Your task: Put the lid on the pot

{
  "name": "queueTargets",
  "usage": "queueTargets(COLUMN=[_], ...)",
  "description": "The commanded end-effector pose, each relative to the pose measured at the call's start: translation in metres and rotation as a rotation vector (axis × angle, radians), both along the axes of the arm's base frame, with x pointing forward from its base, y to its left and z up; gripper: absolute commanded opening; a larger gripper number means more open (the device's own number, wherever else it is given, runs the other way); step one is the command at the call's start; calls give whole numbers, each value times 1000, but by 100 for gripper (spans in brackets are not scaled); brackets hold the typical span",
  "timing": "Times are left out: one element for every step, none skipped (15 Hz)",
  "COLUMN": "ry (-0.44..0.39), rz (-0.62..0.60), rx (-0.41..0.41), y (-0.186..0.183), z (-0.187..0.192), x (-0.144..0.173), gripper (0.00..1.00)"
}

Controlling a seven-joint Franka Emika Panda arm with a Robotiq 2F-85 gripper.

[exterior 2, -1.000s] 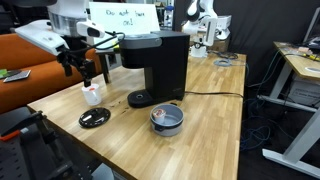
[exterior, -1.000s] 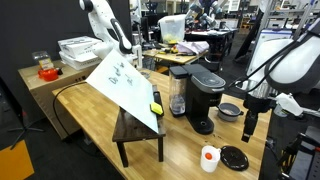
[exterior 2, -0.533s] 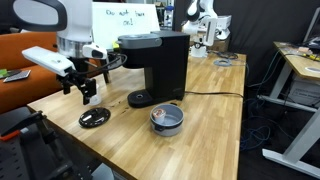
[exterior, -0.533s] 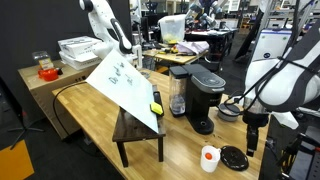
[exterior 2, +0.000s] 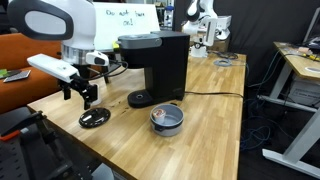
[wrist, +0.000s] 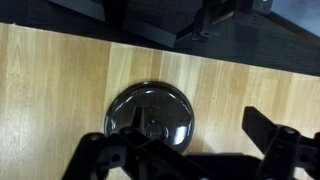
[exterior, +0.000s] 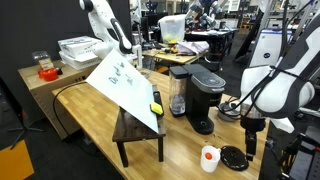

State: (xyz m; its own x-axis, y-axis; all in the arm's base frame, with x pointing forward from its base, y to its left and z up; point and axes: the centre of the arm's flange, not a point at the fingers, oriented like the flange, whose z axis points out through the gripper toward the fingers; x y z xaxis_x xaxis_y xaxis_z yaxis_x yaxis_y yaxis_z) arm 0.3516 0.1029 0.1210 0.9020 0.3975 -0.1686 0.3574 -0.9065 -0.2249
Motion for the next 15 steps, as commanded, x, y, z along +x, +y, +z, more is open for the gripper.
queueTargets(ry=[0,-8,-7,-7,-5,-4,-6,-6,-10,-15,-19,-24,-24,-24,-22], rz=[0,8,15,24,34,46,57,68,79,85,97,104,110,113,116], rx=[0,-12,-23,-36,-53,-66,-70,-71,-66,-64,-65,-68,-73,-69,-66], y=[0,1,2,2,2,3,4,6,8,11,14,15,16,17,18], z=[0,2,2,2,0,-2,-4,-7,-9,-11,-14,-16,-20,-24,-30], x=[0,-1,-1,-1,-1,1,2,4,7,10,13,16,19,22,23], gripper=[100,100,100,100,100,100,100,100,100,100,100,100,100,100,100])
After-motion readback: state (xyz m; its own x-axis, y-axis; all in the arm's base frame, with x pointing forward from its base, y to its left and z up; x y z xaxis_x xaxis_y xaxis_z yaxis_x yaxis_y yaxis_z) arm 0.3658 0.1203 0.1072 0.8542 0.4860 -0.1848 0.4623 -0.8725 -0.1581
